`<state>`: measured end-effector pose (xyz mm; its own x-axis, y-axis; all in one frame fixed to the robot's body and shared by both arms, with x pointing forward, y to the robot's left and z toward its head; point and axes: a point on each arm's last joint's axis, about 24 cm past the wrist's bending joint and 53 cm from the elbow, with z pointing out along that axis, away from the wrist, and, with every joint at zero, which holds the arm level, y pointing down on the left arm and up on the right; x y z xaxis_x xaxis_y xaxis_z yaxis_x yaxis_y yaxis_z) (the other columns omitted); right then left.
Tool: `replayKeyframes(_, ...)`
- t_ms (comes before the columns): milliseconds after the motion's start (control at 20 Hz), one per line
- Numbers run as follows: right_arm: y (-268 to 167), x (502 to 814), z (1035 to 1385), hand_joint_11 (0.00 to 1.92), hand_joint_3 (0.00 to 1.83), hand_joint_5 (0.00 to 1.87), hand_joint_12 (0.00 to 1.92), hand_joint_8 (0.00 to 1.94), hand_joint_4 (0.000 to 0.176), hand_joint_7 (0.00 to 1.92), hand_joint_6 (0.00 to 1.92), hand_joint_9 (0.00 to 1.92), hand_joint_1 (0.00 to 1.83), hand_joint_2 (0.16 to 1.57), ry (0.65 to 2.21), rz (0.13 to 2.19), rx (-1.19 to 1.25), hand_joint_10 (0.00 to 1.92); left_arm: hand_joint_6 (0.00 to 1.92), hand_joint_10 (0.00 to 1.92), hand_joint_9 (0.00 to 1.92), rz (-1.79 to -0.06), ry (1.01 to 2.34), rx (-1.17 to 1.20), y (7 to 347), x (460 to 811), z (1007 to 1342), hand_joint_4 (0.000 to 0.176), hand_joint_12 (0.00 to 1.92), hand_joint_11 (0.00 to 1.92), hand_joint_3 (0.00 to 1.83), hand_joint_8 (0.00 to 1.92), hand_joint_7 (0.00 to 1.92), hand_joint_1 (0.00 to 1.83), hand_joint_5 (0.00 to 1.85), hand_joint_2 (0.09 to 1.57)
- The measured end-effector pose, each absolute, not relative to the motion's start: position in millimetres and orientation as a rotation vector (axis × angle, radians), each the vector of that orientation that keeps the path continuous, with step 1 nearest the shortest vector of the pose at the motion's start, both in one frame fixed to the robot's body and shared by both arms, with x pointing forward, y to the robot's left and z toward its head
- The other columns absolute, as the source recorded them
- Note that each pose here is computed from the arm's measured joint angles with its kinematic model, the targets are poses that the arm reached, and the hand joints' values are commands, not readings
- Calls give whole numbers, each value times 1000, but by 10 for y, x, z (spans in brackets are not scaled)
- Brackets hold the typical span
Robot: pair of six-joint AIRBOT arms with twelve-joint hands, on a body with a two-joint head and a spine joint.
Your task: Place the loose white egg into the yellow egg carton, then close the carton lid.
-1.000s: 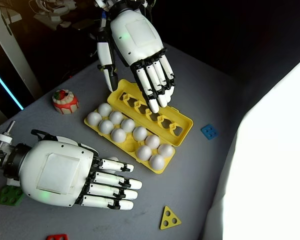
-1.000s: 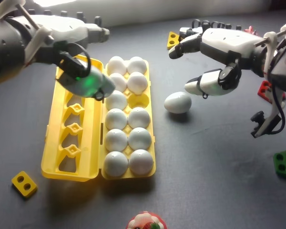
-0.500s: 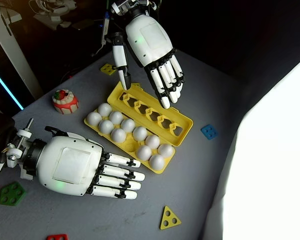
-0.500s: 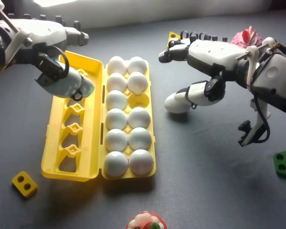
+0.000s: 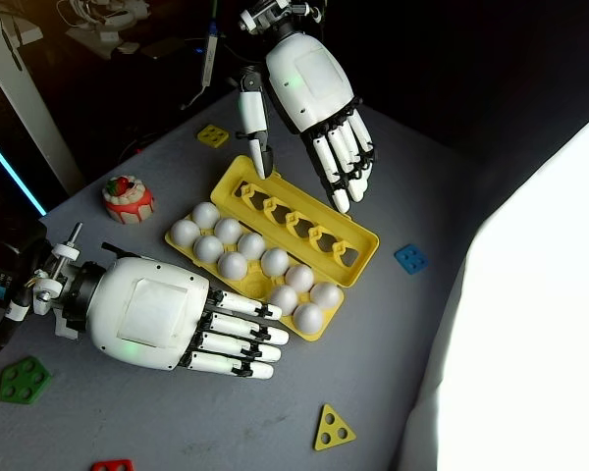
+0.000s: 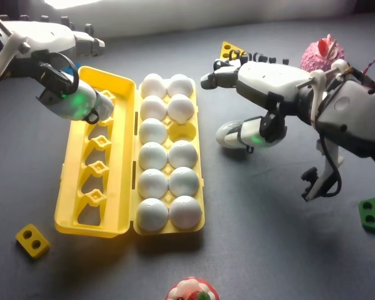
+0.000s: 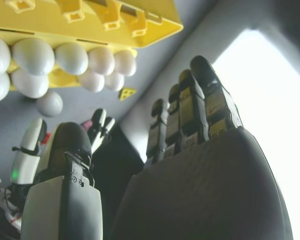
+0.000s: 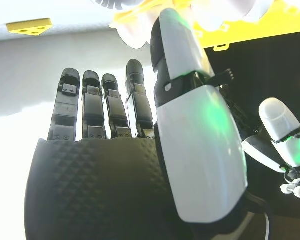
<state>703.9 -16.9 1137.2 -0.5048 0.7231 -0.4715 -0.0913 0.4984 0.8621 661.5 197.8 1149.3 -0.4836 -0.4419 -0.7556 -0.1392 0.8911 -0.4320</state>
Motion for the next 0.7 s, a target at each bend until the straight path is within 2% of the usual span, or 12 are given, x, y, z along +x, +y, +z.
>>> replayKeyframes(350,-203,7115,11211,0,0,273,0,0,0,0,172,0,1279,1094,1847,1112,615,0,7,5,177,-369,2053,-441,2123,6633,11524,61,724,0,0,3,111,572,121,1213)
replayKeyframes(700,-135,7086,11107,0,0,272,0,0,0,0,174,0,1279,1096,1867,1112,619,0,5,4,178,-370,2051,-439,2122,6637,11528,61,724,0,0,2,111,572,122,1212)
